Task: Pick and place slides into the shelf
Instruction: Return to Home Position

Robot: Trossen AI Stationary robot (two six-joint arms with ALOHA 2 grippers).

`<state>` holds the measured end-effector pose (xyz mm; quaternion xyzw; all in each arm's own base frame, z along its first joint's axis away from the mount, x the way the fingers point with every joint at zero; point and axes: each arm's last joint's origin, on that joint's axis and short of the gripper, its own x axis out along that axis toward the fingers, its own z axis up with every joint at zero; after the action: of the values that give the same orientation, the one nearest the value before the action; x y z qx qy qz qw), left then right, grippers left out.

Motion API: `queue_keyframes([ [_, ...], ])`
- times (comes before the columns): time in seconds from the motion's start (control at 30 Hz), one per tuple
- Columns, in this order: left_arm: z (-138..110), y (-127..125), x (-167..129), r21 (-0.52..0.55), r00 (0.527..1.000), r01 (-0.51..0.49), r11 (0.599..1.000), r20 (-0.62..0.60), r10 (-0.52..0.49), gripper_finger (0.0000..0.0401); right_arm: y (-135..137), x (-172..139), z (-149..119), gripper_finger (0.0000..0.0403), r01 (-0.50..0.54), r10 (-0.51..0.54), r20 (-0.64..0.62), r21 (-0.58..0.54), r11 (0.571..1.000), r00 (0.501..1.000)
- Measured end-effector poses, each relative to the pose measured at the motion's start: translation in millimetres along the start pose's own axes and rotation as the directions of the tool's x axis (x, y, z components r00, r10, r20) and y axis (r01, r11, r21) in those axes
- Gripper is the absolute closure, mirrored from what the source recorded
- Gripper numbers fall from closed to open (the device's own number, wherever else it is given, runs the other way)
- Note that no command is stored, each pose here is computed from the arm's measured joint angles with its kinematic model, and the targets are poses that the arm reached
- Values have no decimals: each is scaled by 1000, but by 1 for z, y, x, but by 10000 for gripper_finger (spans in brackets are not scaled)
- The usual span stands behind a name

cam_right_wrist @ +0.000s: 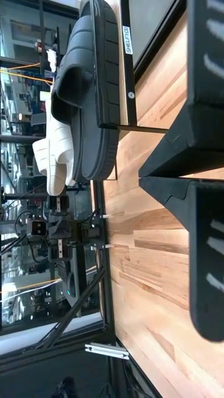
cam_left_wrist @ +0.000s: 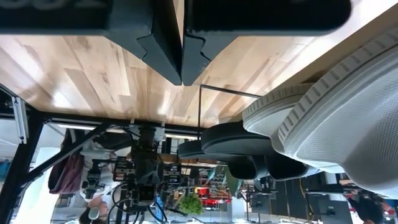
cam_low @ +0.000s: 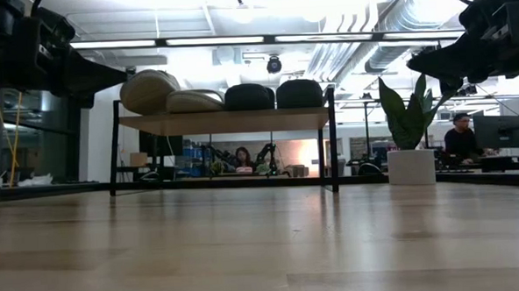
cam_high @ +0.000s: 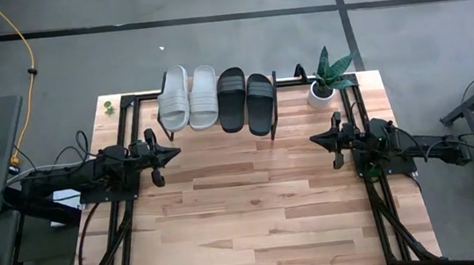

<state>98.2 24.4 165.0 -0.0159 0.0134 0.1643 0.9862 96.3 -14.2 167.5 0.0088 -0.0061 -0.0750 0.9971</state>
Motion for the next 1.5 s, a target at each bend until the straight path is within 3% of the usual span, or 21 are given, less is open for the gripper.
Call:
queue_keyframes([
  [0.1,0,-1,0,-4,1000,26,1000,-5,-26,400,0,0,0,403,-1,1,0,0,1000,1000],
  [0.27,-2,-4,0,47,987,157,987,-28,-155,400,0,0,0,403,-2,2,0,6,1000,1000],
  [1.5,-2,-4,0,25,991,135,991,-26,-134,400,0,0,0,402,-3,3,0,0,1000,1000],
])
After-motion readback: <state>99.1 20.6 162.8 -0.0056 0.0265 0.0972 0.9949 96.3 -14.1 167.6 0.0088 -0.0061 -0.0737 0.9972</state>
